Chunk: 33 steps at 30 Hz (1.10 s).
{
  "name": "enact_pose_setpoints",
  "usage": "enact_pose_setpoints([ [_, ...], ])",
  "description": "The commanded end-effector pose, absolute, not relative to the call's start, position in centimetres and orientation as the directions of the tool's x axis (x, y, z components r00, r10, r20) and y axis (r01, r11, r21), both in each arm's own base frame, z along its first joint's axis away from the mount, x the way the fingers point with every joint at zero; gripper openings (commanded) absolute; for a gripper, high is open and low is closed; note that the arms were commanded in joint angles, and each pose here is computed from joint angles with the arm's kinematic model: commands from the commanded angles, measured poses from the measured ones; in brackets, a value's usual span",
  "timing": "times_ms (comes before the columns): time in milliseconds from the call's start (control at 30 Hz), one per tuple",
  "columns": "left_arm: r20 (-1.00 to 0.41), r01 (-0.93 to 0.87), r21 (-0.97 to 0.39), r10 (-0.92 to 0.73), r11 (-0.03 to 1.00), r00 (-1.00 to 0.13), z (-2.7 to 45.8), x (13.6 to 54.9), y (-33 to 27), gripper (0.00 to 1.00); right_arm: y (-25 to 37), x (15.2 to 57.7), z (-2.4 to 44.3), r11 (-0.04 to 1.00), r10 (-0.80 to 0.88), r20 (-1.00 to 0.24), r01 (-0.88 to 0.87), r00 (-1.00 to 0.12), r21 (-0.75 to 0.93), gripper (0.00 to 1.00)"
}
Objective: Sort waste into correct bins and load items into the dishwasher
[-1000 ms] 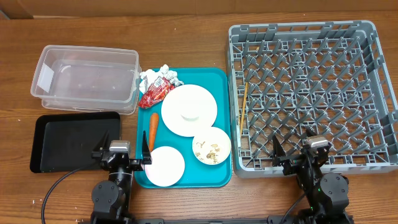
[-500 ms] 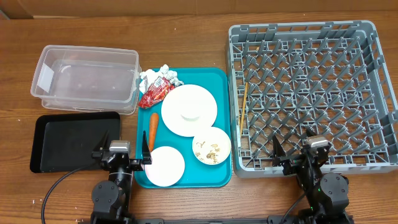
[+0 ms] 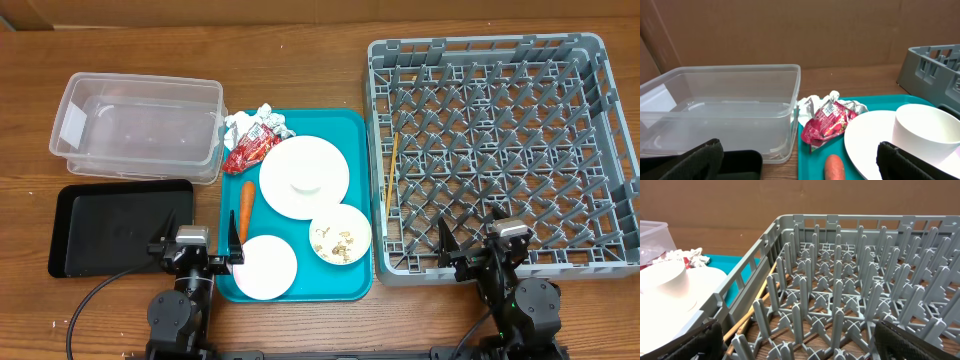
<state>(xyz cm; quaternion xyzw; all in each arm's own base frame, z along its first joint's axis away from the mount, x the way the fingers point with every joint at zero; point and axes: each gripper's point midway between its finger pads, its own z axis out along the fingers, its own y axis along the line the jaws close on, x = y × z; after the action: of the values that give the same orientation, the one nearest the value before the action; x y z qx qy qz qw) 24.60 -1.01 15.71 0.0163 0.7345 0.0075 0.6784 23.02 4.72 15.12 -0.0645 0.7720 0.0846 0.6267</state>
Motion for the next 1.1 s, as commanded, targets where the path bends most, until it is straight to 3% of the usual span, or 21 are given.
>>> enact_pose_setpoints([
  [0,-0.997,0.019,0.025,0.026,1.000,-0.068,15.8,24.6,-1.1,1.00,4.5,23.1,15.2,0.980,0.009,-0.981,-0.194,-0.195,0.047,1.00],
  [833,-0.997,0.018,0.031,0.032,0.999,-0.068,15.8,24.6,-1.1,1.00,4.5,23.1,15.2,0.980,0.009,-0.981,-0.194,-0.195,0.047,1.00],
  [967,-0.954,-0.106,0.294,0.286,0.950,-0.087,16.2,24.5,1.4,1.00,4.3,23.1,15.3,0.982,0.007,-0.982,-0.182,-0.190,0.043,1.00],
  [1067,-0.938,-0.105,0.342,0.333,0.934,-0.094,16.2,24.5,1.5,1.00,3.8,23.3,15.5,0.987,0.007,-0.983,-0.157,-0.183,0.037,1.00],
])
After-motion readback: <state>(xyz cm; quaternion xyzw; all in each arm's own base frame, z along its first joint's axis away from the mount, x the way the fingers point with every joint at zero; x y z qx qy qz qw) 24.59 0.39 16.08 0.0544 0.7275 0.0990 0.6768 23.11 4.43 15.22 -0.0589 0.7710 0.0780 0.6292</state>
